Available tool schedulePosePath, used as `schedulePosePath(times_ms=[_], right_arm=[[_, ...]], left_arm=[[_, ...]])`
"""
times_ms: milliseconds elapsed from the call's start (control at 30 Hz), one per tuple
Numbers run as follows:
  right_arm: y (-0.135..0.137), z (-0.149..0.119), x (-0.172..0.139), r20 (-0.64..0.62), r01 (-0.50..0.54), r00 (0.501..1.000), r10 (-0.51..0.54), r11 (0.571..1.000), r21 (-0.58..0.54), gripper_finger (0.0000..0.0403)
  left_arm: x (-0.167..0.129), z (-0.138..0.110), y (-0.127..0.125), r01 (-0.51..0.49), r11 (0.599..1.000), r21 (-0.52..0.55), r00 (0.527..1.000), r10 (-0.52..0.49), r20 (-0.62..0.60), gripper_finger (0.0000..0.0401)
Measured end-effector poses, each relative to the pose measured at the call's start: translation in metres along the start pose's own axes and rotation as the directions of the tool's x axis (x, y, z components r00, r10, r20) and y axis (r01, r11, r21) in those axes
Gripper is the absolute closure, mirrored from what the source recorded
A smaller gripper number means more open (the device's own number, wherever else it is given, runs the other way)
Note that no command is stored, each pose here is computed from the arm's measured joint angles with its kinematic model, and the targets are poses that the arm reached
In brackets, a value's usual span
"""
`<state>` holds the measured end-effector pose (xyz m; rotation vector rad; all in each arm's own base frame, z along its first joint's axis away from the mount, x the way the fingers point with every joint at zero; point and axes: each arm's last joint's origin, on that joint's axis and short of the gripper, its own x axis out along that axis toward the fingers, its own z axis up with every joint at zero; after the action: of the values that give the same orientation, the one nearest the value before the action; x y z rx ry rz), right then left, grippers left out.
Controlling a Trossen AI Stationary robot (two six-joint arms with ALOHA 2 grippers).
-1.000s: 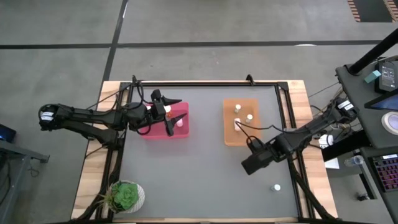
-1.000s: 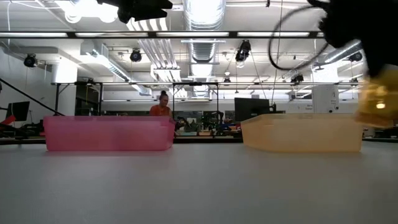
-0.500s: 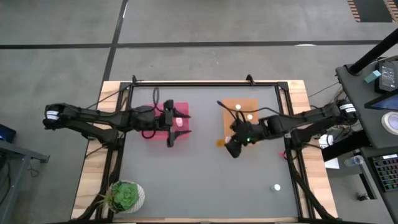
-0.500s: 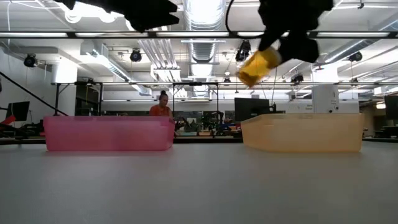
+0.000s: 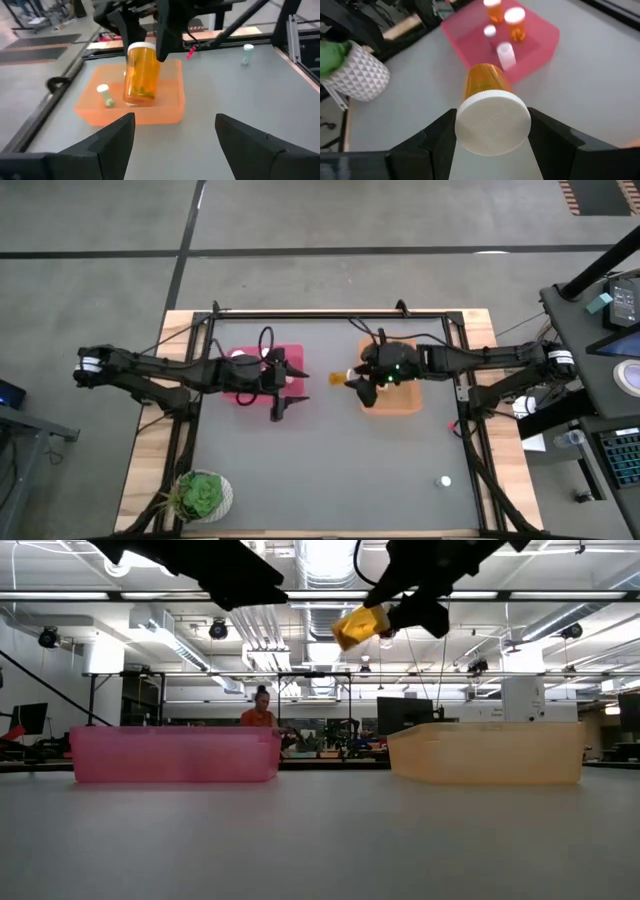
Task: Pick and place medicine bottles into bin by pill shape (circle, oval)
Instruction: Put the orange pill into the pink bin
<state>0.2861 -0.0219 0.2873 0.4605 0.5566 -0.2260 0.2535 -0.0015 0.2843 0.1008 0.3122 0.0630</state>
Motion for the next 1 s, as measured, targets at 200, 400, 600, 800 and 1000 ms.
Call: schedulePosePath(times_ms=[200, 400, 600, 800, 1000], right_arm=[[-0.016, 0.014, 0.003, 0.054, -0.042, 0.998, 0.041, 0.999, 0.002, 0.0193], [-0.018, 0.023, 0.025, 0.009, -0.063, 0.998, 0.063, 0.997, -0.04, 0.0193], [-0.008, 0.052, 0.054, -0.076, -0.038, 0.997, 0.024, 0.982, -0.186, 0.0193], [-0.004, 0.069, 0.083, -0.238, -0.027, 0.97, -0.047, 0.954, -0.297, 0.0193], [-0.004, 0.073, 0.106, -0.365, -0.06, 0.927, -0.082, 0.931, -0.36, 0.0193]], left_arm=[[-0.027, 0.011, 0.005, -0.054, 0.998, -0.009, 0.997, 0.055, 0.059, 0.0141], [-0.037, 0.015, 0.007, -0.061, 0.998, -0.007, 0.994, 0.061, 0.09, 0.0141], [-0.037, 0.008, 0.006, -0.057, 0.998, -0.004, 0.998, 0.057, 0.014, 0.0141], [-0.046, 0.005, 0.007, -0.055, 0.997, -0.047, 0.998, 0.054, -0.026, 0.0141], [-0.052, 0.006, 0.007, -0.055, 0.997, -0.049, 0.998, 0.054, -0.022, 0.0141]])
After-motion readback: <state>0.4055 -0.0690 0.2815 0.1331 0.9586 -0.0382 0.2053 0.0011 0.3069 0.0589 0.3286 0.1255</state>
